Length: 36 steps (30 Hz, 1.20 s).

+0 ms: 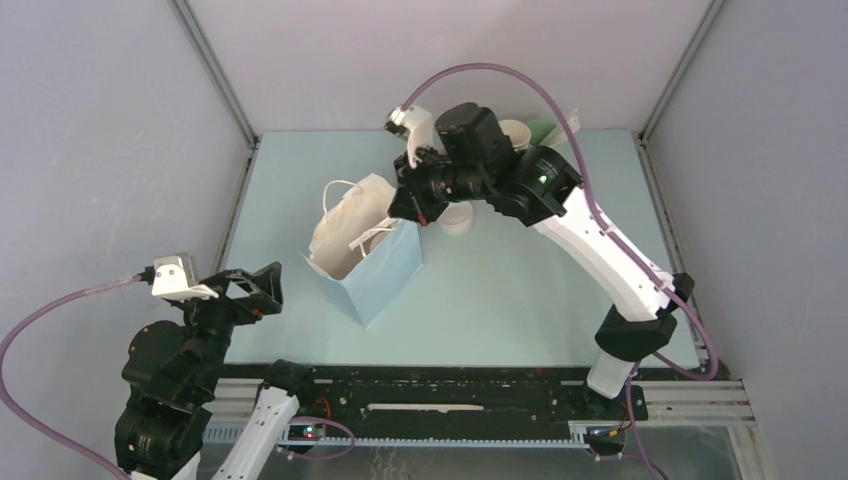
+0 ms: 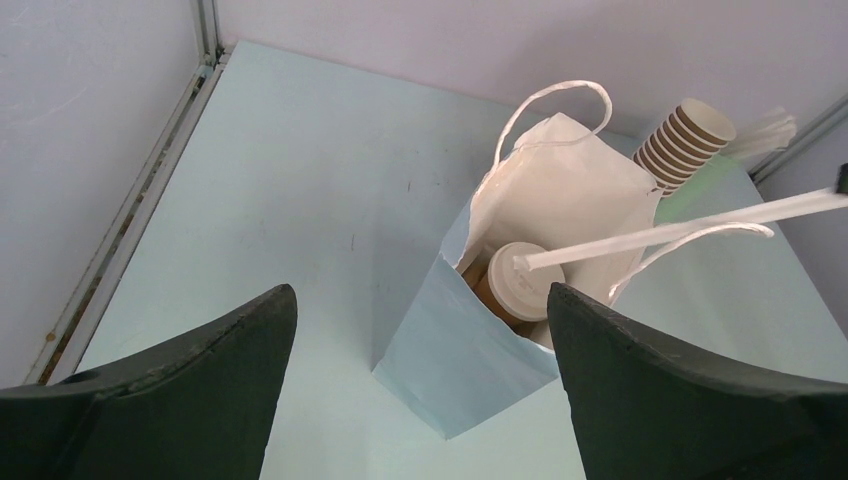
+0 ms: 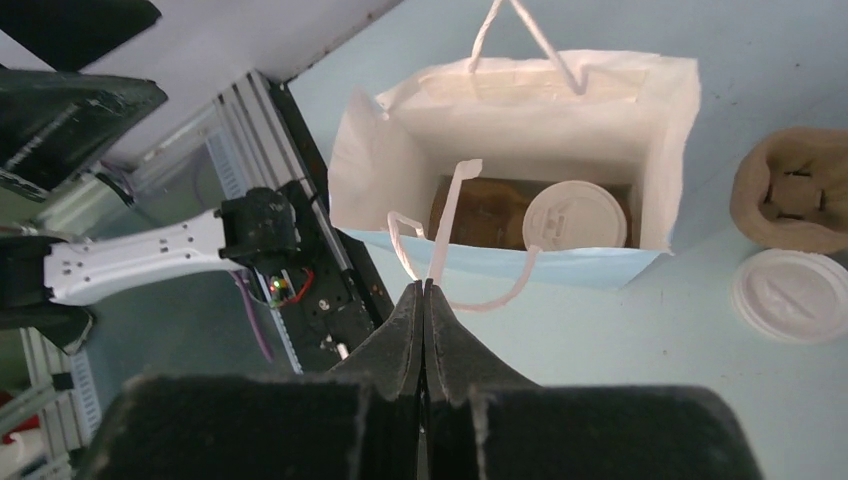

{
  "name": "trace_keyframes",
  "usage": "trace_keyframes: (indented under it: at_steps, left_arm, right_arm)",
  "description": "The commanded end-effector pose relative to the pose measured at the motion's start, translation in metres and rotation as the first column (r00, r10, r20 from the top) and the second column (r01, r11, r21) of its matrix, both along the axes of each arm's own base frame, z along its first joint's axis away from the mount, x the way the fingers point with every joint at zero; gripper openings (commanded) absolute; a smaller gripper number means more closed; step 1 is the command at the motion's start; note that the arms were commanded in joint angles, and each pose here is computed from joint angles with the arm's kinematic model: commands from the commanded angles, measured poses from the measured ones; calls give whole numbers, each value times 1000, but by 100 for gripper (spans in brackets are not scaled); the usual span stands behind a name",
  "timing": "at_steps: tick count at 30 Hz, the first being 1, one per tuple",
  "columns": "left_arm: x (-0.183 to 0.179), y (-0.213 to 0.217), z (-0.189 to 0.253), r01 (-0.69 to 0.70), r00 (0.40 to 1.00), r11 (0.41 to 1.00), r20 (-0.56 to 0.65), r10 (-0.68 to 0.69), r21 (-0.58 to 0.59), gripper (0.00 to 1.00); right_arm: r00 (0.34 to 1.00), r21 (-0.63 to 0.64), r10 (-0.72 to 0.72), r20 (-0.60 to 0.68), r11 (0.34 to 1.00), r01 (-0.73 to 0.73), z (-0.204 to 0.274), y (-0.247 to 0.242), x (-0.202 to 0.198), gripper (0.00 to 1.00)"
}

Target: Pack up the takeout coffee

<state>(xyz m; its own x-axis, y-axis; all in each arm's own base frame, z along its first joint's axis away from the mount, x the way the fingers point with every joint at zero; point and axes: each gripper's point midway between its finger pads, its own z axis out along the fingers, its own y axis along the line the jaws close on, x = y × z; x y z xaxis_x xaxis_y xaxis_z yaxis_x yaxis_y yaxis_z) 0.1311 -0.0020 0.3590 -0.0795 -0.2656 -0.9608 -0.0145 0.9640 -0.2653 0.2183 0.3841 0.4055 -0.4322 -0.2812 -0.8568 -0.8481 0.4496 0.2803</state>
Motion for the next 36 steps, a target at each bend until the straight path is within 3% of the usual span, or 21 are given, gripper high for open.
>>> trace_keyframes:
  at_steps: [1,5,10,14,23,30,32,36]
  left_arm:
    - [-6,2,15,-3,999,1000,41,4,-21,100]
    - [-7,3,16,-8,999,1000,45,9,-22,100]
    - [-7,2,17,-3,999,1000,47,5,-26,100]
    - [-8,3,20,-5,999,1000,54,6,-28,100]
    - [-13,8,45,-25,993,999,117,30,-46,100]
    - [-39,19,100,-39,965,996,256,57,-74,100]
    - [-46,22,114,-44,953,997,296,62,-67,100]
    - [-57,35,139,-95,935,995,340,103,-40,100]
  right_arm:
    - [998,-34,37,59,999,-35,1,11,-6,4]
    - [996,-23,64,61,998,-62,1,34,-7,7]
    - [989,9,118,93,993,-119,9,53,-15,43]
    - [984,40,94,154,994,-101,30,40,-12,57]
    - [912,128,-203,355,977,168,93,-70,-12,77]
    - [796,387,-480,370,858,337,141,-200,-50,87]
    - [763,429,-539,356,820,379,143,-231,-58,99]
    - [740,499,-586,329,774,391,152,-274,-78,100]
